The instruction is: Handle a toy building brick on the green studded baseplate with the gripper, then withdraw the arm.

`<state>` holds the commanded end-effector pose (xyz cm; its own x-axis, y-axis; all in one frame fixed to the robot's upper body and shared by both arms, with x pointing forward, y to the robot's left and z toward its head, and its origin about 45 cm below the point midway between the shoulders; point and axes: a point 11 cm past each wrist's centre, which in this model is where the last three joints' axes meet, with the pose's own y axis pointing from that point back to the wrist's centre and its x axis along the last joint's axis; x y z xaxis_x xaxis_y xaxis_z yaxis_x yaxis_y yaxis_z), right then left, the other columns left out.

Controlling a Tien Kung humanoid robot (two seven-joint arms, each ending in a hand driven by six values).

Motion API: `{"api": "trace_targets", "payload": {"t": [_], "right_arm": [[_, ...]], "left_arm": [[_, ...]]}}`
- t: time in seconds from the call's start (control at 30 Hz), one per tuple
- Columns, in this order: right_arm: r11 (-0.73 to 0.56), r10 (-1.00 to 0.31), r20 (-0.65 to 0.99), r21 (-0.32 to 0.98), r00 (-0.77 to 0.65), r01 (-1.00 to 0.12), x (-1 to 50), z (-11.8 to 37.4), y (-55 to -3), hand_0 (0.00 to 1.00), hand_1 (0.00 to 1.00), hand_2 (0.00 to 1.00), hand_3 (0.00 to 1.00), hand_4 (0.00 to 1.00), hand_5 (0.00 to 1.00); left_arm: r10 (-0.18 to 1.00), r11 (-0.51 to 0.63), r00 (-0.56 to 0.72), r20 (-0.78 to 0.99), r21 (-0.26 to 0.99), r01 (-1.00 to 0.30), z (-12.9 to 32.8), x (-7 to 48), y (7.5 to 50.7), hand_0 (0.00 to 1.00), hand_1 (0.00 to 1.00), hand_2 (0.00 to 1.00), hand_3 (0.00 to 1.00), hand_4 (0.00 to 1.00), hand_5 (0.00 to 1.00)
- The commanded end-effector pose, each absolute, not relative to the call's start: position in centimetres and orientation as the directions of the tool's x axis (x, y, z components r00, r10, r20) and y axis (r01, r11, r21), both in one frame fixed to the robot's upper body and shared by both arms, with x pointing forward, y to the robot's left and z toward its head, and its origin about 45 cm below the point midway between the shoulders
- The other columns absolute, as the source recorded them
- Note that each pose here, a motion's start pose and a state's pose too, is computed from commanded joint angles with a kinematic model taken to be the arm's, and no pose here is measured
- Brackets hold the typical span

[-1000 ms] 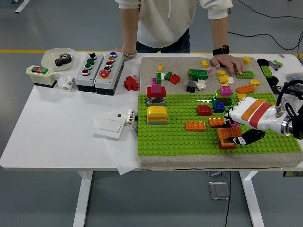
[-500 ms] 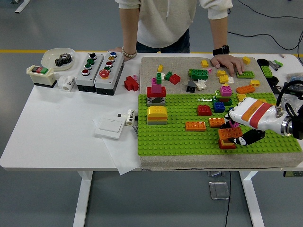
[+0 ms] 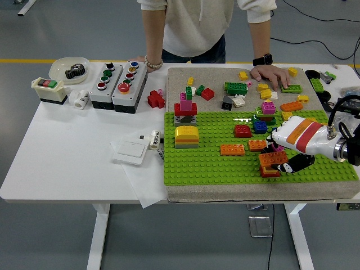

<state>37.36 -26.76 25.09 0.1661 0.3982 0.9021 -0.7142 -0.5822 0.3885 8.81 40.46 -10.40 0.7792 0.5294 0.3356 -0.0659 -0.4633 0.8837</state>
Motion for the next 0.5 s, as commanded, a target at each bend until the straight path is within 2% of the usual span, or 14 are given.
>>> {"api": "trace_targets", "payload": {"t": [0.5], "right_arm": [[-0.58,0.393,0.903,0.389,0.172,-0.715,37.39,25.09,-26.76,0.261,0.437,0.569,0.556,0.796,0.423]], "left_arm": [[0.529,-0.464,0.781,0.332,0.884,-0.062,-10.43,8.64,40.47,0.422,0.471,0.487,0.596,0.619,0.761]]}}
